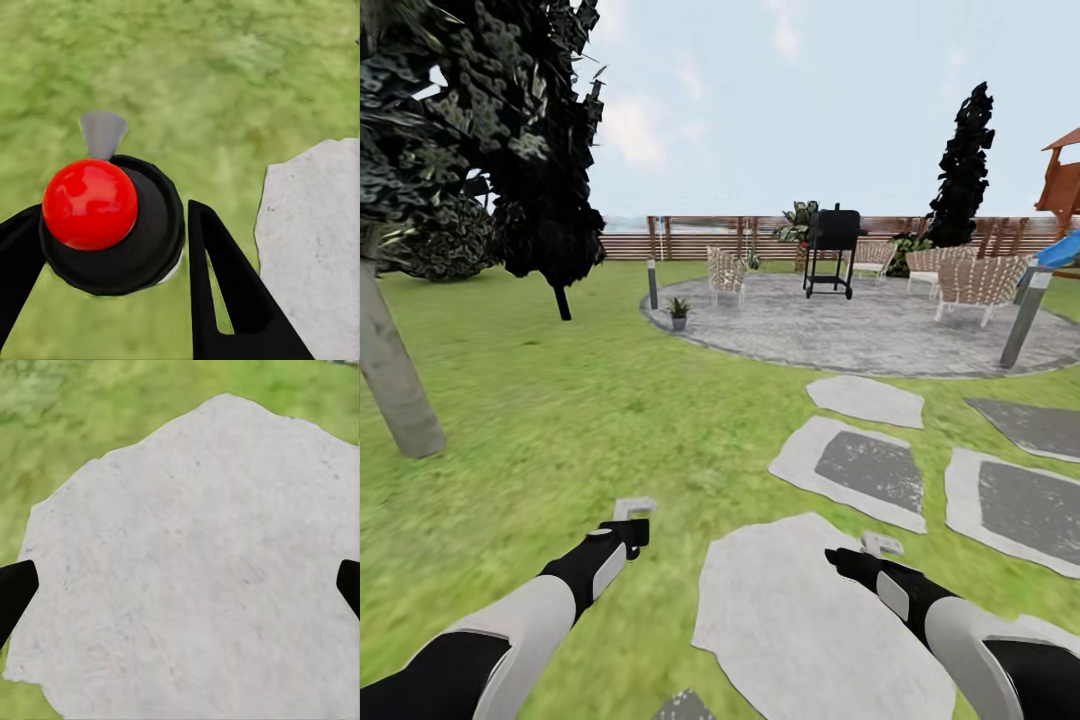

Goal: Pick up the pesticide atomizer in the garden and spray insectifuge to fully cover both potted plants in the garden.

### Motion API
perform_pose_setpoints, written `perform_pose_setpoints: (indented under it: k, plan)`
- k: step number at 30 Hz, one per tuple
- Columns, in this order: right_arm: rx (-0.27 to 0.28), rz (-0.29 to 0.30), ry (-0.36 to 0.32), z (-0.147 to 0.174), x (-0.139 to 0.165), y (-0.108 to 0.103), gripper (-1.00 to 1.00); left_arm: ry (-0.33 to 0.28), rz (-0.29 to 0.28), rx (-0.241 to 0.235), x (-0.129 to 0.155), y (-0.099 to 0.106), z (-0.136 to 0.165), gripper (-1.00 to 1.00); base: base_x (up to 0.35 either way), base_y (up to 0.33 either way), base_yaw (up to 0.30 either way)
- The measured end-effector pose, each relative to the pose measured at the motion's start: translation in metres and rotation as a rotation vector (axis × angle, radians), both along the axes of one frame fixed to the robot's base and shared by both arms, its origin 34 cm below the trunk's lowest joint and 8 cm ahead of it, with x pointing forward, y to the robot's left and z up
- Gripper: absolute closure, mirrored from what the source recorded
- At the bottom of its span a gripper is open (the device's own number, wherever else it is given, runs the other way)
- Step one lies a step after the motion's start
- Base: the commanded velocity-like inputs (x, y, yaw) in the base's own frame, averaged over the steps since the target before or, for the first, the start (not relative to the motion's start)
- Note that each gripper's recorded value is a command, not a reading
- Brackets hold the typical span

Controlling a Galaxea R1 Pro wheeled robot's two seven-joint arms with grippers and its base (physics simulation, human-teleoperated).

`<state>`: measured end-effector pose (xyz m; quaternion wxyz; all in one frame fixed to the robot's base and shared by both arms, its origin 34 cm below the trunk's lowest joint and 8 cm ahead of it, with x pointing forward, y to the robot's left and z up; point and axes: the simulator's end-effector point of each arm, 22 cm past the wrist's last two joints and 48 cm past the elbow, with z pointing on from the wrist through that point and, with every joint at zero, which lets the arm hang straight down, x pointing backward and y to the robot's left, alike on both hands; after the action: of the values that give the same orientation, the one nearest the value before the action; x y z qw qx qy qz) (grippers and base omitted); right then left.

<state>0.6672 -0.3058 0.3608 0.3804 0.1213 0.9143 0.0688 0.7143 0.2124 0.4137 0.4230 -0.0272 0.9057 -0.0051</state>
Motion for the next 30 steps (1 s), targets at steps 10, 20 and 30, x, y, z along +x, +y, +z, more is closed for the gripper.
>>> perform_pose_setpoints:
  k: [10,20,30]
  plan:
    - [0.000,0.005,0.007,-0.001,-0.001,0.002,-1.00,0.000,-0.002,-0.001,0.000,-0.002,0.000,1.00,0.337,0.000,0.000]
    - [0.007,0.010,0.005,-0.001,-0.001,0.010,-1.00,0.000,-0.003,-0.003,0.000,-0.003,0.000,1.00,0.337,0.000,0.000]
    - [0.007,0.010,0.004,-0.001,0.000,0.010,-1.00,0.000,-0.003,-0.002,0.000,-0.003,0.000,1.00,0.337,0.000,0.000]
